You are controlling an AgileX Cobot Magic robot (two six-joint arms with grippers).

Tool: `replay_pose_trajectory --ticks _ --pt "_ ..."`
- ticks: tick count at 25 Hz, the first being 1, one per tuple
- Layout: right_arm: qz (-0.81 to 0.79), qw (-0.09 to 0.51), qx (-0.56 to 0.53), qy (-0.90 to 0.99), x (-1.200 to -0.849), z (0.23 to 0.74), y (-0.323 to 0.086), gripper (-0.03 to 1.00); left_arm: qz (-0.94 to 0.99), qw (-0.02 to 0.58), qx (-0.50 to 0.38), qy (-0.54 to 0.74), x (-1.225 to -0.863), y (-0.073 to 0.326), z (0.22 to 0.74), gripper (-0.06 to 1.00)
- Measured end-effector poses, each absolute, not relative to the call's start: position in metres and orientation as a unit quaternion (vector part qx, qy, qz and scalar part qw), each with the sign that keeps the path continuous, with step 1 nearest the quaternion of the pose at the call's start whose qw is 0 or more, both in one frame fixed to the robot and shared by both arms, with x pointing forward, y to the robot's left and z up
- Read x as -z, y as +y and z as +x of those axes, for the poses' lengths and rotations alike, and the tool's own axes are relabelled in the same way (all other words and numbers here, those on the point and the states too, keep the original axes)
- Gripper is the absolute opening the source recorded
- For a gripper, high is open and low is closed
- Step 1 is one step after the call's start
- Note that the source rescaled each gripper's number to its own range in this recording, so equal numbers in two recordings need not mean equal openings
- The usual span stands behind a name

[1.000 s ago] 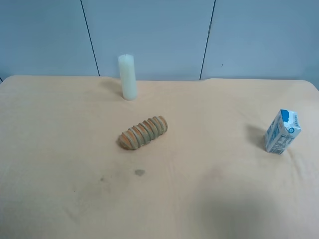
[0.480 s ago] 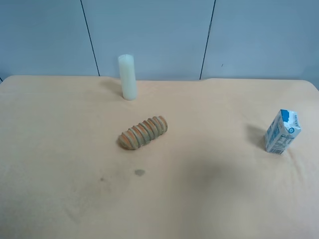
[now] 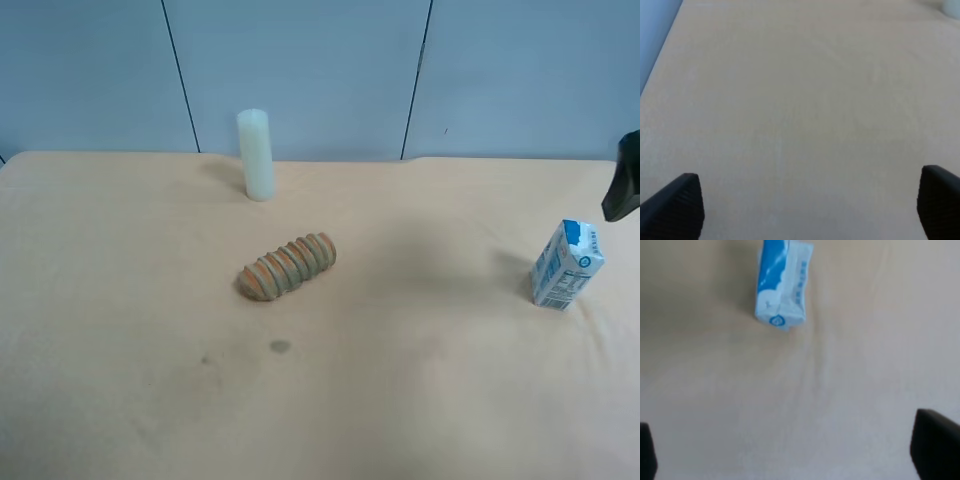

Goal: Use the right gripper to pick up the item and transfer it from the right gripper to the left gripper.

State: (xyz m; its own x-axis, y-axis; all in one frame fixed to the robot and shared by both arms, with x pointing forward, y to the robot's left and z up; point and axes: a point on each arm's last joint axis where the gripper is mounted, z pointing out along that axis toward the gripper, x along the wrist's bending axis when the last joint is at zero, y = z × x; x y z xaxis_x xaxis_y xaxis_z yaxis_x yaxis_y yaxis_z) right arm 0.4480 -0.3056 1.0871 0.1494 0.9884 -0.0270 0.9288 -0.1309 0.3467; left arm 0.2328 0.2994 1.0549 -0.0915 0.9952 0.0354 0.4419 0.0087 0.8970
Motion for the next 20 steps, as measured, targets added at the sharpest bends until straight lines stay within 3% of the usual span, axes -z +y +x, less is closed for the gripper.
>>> replay_pose_trajectory --ticks 6,14,20 --pt "0.755 0.103 -0.063 0.645 -1.052 0.481 -0.309 1.0 0.579 0.346 -0.4 0.621 -1.055 0.299 0.233 0.96" --pt "0.801 0.096 -0.108 0.581 -1.049 0.486 -0.349 1.0 0.579 0.346 -0.4 0.621 -1.055 0.299 0.233 0.96" --pt "0.801 0.077 -0.102 0.585 -1.03 0.501 -0.353 1.0 0.579 0.346 -0.4 0.621 -1.055 0.299 0.233 0.96"
